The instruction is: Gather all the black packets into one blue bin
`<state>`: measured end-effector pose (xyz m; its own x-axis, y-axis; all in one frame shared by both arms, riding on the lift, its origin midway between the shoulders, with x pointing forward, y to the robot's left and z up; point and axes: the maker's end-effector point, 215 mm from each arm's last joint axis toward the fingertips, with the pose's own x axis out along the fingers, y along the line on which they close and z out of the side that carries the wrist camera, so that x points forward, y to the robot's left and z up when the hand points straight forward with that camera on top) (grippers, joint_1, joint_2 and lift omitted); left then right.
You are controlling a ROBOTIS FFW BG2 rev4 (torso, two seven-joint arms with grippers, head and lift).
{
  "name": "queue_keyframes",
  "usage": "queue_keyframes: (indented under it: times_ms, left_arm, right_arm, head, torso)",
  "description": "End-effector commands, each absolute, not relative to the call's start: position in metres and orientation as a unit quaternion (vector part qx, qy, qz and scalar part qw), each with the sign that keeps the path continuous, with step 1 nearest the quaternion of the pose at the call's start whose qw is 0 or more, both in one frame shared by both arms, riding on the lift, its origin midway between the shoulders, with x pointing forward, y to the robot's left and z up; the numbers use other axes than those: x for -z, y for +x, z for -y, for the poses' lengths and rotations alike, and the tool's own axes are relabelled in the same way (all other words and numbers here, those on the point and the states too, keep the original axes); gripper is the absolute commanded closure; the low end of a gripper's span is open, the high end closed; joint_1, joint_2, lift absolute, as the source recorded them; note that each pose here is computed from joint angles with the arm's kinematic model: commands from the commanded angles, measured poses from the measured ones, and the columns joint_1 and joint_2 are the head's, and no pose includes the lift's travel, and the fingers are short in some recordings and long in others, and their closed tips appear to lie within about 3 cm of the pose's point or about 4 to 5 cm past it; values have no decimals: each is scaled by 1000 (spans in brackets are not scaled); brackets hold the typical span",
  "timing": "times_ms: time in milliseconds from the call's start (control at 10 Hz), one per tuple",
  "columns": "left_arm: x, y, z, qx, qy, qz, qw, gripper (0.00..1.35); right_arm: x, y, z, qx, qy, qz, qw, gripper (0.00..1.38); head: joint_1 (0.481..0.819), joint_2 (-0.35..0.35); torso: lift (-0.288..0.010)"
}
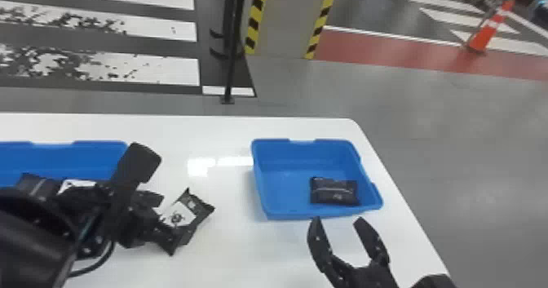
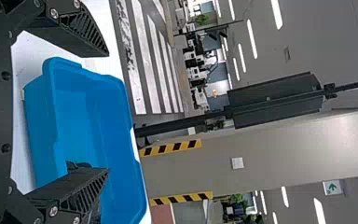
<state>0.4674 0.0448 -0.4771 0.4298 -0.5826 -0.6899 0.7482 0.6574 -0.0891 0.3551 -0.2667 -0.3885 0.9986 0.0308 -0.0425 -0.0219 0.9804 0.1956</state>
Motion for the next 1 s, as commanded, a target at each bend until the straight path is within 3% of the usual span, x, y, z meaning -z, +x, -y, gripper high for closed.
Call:
queue_keyframes:
  times_ms: [0, 500, 600, 700, 800, 900]
  left_arm:
    - [486, 467, -47, 396, 119, -367, 834, 145]
    - [510, 478, -32, 412, 152, -354, 826, 249]
    - [513, 478, -31, 412, 153, -355, 825, 335]
    - [519, 477, -35, 409, 154, -360, 824, 515]
    - [516, 480, -32, 409, 155, -351, 828, 799]
    - [514, 481, -29, 412, 154, -345, 829, 817]
  right_arm:
    - [389, 356, 267, -13, 99, -23, 995, 148]
    - [393, 355, 267, -12, 104, -26, 994, 148]
    - [393, 355, 267, -11, 105, -26, 994, 148]
    - [394, 354, 267, -11, 106, -27, 994, 148]
    - [393, 355, 267, -11, 106, -26, 994, 148]
    - [393, 354, 267, -10, 107, -25, 994, 148]
  head:
    - [695, -298]
    - [695, -303]
    - [695, -306]
    - [695, -309]
    - [695, -309]
    - [695, -308]
  torso:
    - [-110]
    - [-110]
    - [-110]
    - [-110]
    - [-110]
    - [-110]
